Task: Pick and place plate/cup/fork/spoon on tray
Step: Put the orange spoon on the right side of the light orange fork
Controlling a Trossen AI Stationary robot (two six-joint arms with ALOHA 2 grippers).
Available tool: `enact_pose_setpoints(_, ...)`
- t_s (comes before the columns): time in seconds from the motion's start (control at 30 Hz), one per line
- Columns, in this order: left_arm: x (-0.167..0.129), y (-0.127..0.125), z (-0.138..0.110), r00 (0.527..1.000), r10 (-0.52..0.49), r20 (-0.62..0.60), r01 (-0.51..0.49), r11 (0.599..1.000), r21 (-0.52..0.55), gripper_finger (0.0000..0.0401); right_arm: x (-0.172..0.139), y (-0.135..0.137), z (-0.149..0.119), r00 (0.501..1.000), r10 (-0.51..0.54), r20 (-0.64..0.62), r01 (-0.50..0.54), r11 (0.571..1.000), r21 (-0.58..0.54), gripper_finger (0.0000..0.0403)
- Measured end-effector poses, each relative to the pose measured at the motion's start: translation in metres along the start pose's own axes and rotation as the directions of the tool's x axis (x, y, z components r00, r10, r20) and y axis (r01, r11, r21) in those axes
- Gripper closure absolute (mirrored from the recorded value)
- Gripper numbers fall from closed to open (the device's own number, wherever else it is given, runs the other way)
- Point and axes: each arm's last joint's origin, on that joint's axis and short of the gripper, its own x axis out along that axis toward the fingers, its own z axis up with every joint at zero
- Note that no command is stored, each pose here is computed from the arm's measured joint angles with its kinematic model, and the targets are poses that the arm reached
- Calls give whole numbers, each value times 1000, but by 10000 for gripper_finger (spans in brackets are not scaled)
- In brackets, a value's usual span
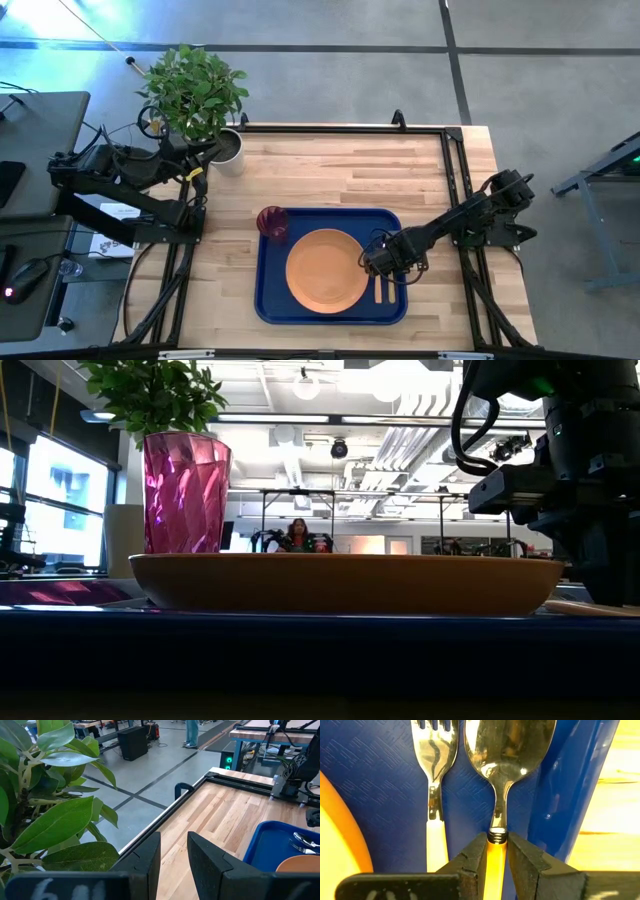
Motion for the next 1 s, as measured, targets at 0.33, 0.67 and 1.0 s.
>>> enact_pose_setpoints(0.33,0,0,0,1000,0,0,0,1000,0,314,0,0,0,1000,0,0,0,1000,-6,336)
enact_pose_setpoints(0.67,0,0,0,1000,0,0,0,1000,7,314,0,0,0,1000,1,2,-1,1000,-10,336)
enact_pose_setpoints(1.0,0,0,0,1000,0,0,0,1000,8,314,0,0,0,1000,3,7,-3,1000,-12,292)
